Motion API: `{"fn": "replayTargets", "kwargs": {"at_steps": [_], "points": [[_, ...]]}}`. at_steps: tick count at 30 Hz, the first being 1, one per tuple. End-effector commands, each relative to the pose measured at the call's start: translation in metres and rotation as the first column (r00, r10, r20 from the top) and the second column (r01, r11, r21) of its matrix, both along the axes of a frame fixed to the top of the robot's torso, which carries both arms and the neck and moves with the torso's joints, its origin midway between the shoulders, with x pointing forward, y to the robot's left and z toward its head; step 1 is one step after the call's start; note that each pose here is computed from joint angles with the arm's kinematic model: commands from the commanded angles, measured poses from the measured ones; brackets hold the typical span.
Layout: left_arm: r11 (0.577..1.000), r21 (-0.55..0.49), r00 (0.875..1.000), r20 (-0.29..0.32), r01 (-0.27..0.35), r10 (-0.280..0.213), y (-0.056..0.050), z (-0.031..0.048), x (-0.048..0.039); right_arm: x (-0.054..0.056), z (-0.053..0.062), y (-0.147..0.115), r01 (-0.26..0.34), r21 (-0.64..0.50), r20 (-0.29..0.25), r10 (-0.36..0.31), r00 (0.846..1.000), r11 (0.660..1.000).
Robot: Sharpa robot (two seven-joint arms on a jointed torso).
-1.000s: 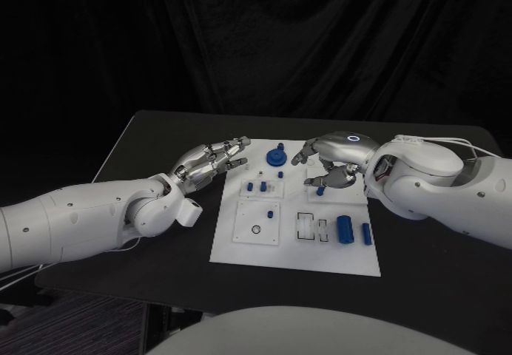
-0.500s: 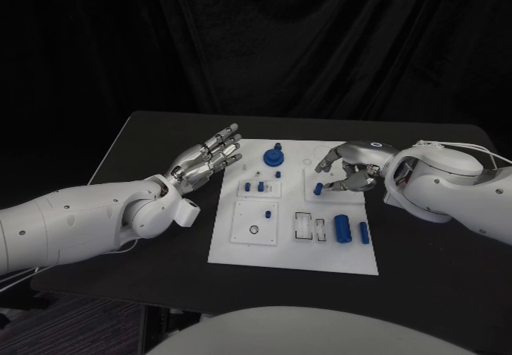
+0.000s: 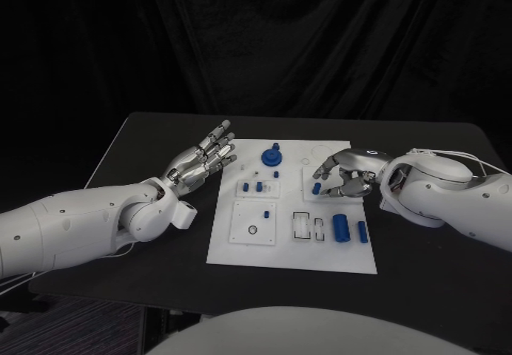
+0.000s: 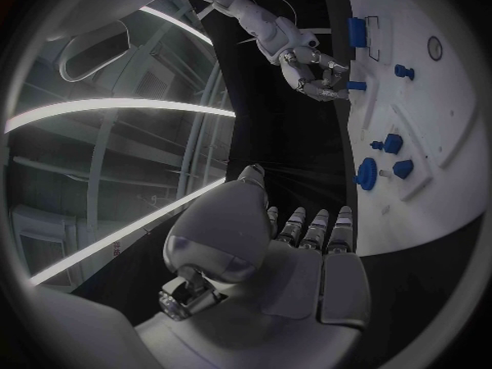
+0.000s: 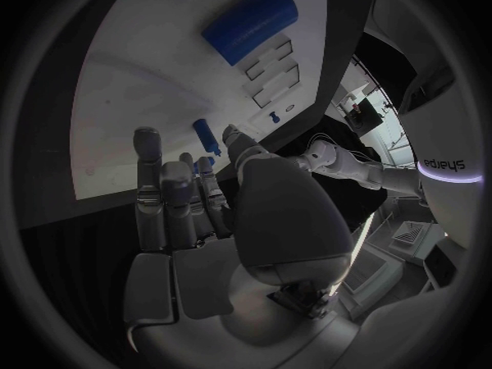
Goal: Assemble the parts on the task board
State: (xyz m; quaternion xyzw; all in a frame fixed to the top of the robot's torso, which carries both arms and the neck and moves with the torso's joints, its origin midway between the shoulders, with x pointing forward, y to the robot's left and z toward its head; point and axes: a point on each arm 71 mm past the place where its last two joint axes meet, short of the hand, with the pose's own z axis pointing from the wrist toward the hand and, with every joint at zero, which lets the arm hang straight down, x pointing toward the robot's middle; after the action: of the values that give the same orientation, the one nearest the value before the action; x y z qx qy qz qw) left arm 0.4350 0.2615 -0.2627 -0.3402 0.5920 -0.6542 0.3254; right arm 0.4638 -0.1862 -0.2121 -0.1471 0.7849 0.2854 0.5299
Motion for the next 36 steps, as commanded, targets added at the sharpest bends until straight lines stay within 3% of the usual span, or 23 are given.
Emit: {"fn": "replayTargets", "kwargs": {"at_steps": [1,10,23,36], "points": [[0.998,-0.065,0.996,0.084,0.004,0.002,0.0,0.0066,-0.0014,0.0,-0.001,0.001,-0.005,0.02,0.012,0.004,1.0,1.0],[0.997,-0.074,0.997,0.076,0.017,-0.011,-0.001,0.005,-0.0033,0.001,-0.01,0.004,0.002,0.015,-0.001,-0.001,1.0,1.0],[0.996,-0.078,0.998,0.059,0.033,-0.029,-0.002,0.0028,-0.004,0.003,-0.021,0.012,0.011,-0.004,0.028,-0.011,1.0,1.0],[0.996,-0.075,0.998,0.044,0.04,-0.037,-0.002,0.0004,-0.0042,0.003,-0.022,0.016,0.0,0.02,0.051,-0.001,0.999,1.0]]}}
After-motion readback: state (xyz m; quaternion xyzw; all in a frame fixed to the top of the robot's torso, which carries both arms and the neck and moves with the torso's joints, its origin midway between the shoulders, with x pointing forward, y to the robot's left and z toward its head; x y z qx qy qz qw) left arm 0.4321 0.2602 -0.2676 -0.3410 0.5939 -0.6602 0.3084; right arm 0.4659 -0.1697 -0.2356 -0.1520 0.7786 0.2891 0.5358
